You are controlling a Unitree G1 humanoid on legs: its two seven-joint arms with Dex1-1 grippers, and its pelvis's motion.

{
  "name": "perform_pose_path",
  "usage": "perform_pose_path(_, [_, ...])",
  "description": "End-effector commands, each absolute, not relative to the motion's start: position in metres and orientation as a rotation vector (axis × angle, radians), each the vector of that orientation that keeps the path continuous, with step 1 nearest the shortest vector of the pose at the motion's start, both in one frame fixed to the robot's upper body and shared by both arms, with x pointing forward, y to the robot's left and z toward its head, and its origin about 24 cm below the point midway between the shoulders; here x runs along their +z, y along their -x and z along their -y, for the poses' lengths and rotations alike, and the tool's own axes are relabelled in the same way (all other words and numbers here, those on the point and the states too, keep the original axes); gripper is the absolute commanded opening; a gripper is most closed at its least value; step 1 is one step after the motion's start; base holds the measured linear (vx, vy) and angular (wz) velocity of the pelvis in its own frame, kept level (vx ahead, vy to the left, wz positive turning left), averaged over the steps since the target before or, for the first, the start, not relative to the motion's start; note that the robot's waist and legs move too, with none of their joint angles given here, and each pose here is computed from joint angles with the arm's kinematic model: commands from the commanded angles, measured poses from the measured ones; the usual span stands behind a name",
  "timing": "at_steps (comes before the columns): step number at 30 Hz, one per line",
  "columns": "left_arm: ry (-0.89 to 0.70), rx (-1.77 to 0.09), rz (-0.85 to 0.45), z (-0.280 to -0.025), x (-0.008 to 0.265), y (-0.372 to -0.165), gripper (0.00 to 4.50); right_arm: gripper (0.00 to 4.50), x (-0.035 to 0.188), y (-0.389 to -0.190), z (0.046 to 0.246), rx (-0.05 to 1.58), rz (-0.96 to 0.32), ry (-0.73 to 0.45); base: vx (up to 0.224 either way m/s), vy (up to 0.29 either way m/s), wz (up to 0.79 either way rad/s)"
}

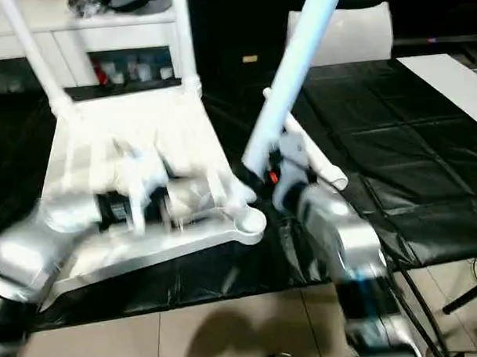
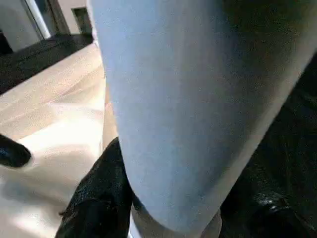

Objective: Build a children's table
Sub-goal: Pick table leg

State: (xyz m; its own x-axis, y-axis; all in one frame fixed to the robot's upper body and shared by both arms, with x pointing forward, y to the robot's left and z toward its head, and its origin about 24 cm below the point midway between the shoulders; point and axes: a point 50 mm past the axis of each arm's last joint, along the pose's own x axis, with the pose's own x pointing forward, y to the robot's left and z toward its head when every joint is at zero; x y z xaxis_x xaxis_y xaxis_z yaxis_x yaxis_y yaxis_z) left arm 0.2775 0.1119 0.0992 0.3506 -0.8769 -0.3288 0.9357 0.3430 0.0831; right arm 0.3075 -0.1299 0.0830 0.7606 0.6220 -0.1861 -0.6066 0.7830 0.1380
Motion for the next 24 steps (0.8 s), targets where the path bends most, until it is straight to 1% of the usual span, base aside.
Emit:
perform_pose_path(1, [-0.303,-1.185,-0.257,-0.114,0.094,-0.279,3.61,1.91,0.092,-0.306,0.128,0.692,-0.197,-0.077,0.0,0.0,0.0])
perform_pose_path(4, [-0.308,-1.146,-0.314,-0.116,0.081,-0.28,3.49,1.91,0.091,-0.302,0.131,0.675,-0.195,-0.093,0.0,0.0,0.0])
perform_pose_path(6, [-0.316,-1.125,-0.343,-0.117,0.072,-0.279,3.24,1.91,0.091,-0.296,0.129,0.69,-0.188,-0.095,0.0,0.0,0.0])
perform_pose_path(9, [-0.327,-1.133,-0.346,-0.118,0.068,-0.277,3.07,1.91,0.091,-0.293,0.127,0.703,-0.191,-0.091,0.0,0.0,0.0])
perform_pose_path(12, [-0.333,-1.141,-0.36,-0.117,0.064,-0.273,2.77,1.91,0.089,-0.29,0.125,0.718,-0.197,-0.085,0.0,0.0,0.0])
perform_pose_path(13, [-0.346,-1.112,-0.378,-0.118,0.059,-0.272,2.72,1.91,0.088,-0.289,0.124,0.723,-0.201,-0.079,0.0,0.0,0.0])
perform_pose_path(19, [-0.368,-1.08,-0.38,-0.121,0.054,-0.272,2.18,1.91,0.088,-0.288,0.121,0.737,-0.203,-0.082,0.0,0.0,0.0])
perform_pose_path(21, [-0.369,-1.067,-0.376,-0.122,0.054,-0.274,1.88,1.91,0.088,-0.288,0.12,0.756,-0.205,-0.069,0.0,0.0,0.0])
perform_pose_path(24, [-0.373,-1.066,-0.381,-0.122,0.053,-0.275,1.75,1.91,0.088,-0.288,0.119,0.765,-0.209,-0.062,0.0,0.0,0.0])
